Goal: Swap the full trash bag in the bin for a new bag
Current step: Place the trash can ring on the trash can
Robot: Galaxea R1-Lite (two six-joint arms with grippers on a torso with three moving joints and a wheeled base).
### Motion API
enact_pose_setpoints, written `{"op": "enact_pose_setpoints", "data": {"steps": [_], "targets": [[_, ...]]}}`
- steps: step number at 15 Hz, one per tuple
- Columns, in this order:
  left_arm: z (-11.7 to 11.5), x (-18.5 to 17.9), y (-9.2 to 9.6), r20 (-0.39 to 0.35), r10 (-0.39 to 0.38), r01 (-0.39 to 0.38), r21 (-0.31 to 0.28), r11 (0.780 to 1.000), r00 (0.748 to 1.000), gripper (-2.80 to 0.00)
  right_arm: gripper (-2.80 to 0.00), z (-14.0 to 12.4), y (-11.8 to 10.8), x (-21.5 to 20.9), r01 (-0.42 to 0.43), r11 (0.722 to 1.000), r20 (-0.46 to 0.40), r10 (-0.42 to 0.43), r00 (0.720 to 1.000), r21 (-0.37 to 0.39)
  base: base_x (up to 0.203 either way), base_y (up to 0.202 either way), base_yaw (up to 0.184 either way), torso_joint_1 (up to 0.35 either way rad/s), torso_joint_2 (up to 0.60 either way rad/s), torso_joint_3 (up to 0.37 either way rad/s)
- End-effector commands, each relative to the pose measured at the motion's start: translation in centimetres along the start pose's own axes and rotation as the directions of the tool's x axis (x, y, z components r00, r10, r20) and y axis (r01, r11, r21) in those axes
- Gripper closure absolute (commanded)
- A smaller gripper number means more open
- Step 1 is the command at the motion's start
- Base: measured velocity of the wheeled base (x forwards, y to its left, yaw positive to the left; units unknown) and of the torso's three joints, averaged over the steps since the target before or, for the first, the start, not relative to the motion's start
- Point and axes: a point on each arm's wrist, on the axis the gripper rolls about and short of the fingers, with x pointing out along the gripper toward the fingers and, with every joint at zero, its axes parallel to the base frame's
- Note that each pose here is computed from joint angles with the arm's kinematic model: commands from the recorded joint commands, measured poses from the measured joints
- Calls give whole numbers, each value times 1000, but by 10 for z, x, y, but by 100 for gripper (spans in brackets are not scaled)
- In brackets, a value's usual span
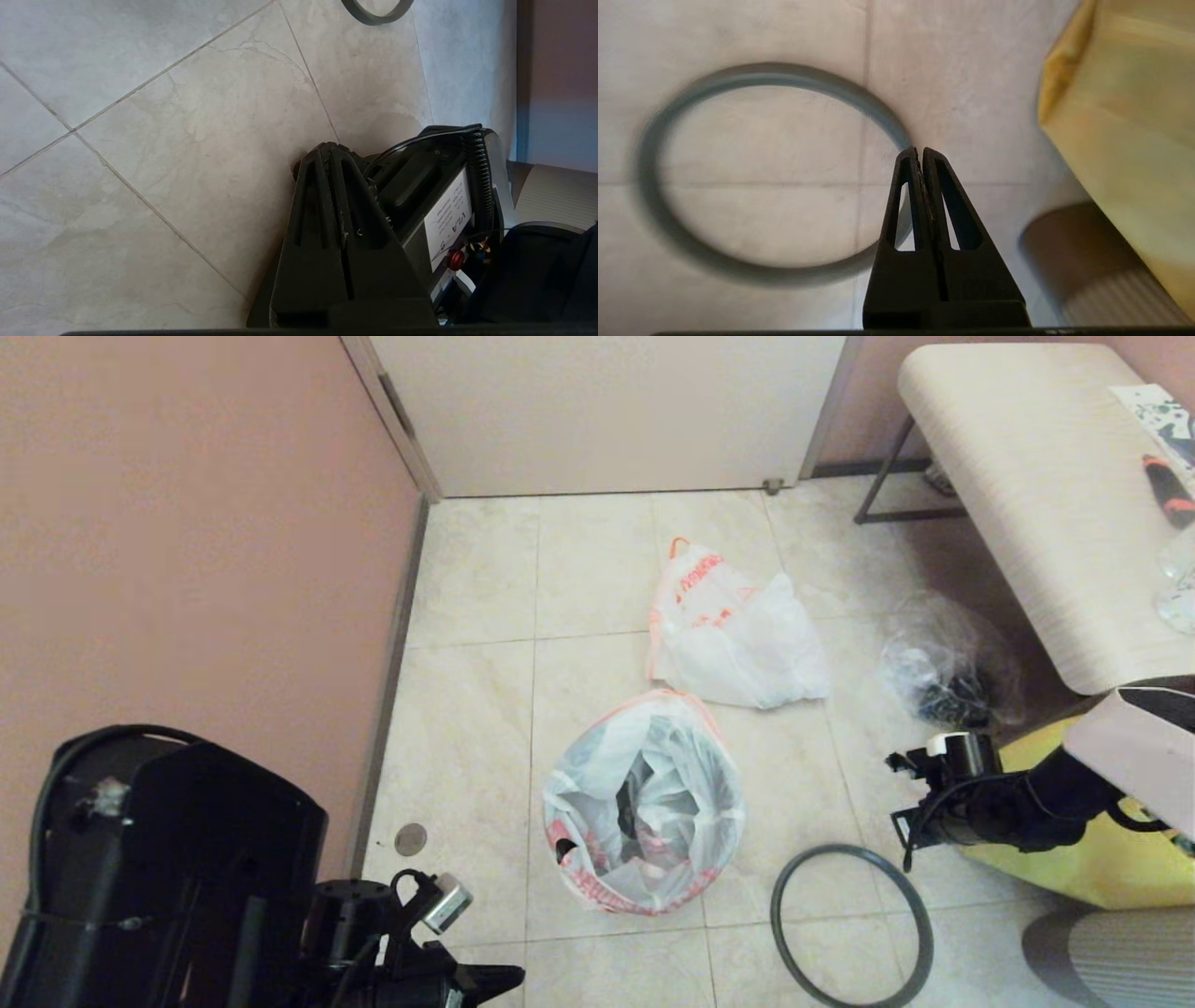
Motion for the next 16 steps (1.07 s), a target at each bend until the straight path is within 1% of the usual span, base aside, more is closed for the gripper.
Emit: {"op": "enact_pose_setpoints", "data": {"steps": [1,4,5,6,8,9,12,15,16], "targets": [[1,0,0,7,-3,3,5,1000,1000,0,0,-28,6,41,-24,999,-85,22,996,-22,0,0,0,0,0,0],[1,0,0,6,-1,1,5,1000,1000,0,0,-41,10,62,-47,998,-158,38,987,-53,0,0,0,0,0,0],[0,0,0,5,-1,1,4,1000,1000,0,-280,-44,10,67,-49,997,-170,39,985,-56,0,0,0,0,0,0],[-1,0,0,-1,-3,3,5,1000,1000,0,-280,-45,11,70,-48,997,-168,38,985,-53,0,0,0,0,0,0],[-4,0,2,-10,-2,3,34,999,1000,0,-280,-49,13,84,-45,998,-169,36,985,-49,0,0,0,0,0,0],[-4,0,2,-10,-2,2,38,999,1000,0,-280,-50,13,91,-41,998,-163,33,986,-48,0,0,0,0,0,0],[-4,0,2,-10,-2,2,38,999,1000,0,-280,-52,14,105,-35,998,-149,27,988,-48,0,0,0,0,0,0],[-4,0,2,-10,-2,2,38,999,1000,0,-280,-52,14,116,-20,998,-147,11,989,-64,0,0,0,0,0,0],[-4,0,2,-10,-2,2,38,999,1000,0,0,-53,14,117,-23,997,-152,12,988,-67,0,0,0,0,0,0]]}}
